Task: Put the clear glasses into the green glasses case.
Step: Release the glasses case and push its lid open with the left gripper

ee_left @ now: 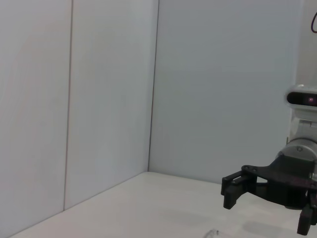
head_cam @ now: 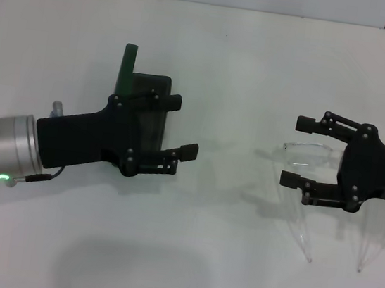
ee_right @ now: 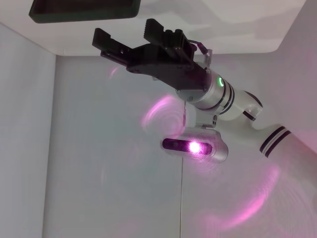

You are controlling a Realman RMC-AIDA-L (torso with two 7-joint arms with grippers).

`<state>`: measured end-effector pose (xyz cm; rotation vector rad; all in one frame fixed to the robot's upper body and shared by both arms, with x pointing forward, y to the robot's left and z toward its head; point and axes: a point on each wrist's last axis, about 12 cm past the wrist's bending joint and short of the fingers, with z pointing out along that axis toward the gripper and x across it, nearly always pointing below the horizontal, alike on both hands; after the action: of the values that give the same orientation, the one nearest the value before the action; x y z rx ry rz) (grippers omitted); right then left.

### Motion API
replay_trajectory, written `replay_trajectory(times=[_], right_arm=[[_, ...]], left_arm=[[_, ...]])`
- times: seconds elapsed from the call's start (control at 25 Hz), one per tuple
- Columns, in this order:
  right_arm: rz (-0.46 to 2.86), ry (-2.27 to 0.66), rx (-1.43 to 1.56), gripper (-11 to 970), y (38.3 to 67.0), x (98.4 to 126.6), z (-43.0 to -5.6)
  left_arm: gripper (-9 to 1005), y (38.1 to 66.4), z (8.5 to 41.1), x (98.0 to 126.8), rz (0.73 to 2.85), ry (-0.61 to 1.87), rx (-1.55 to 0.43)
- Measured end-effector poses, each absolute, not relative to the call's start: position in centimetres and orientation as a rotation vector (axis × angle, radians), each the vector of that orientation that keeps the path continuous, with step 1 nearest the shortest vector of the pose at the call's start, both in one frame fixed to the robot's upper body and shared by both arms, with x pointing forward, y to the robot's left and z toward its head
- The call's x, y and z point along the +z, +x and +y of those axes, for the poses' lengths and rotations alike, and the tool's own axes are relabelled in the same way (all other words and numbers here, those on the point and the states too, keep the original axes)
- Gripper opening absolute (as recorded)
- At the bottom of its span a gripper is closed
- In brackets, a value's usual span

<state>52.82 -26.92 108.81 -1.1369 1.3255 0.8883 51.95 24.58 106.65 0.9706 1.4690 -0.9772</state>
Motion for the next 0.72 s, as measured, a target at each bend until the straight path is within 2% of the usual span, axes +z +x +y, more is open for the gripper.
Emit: replay_trajectory(times=[0.48, 0.72], right_arm=[[1.339, -1.130, 0.882, 857, 52.7, 108.6, -27.1], [1.344, -1.128, 0.876, 857, 52.7, 108.5, -27.1]], left_arm=[[874, 52.2, 24.4, 106.9, 1.492, 0.942, -1.016], [873, 53.8, 24.9, 109.9, 1.540, 0.876, -1.103]])
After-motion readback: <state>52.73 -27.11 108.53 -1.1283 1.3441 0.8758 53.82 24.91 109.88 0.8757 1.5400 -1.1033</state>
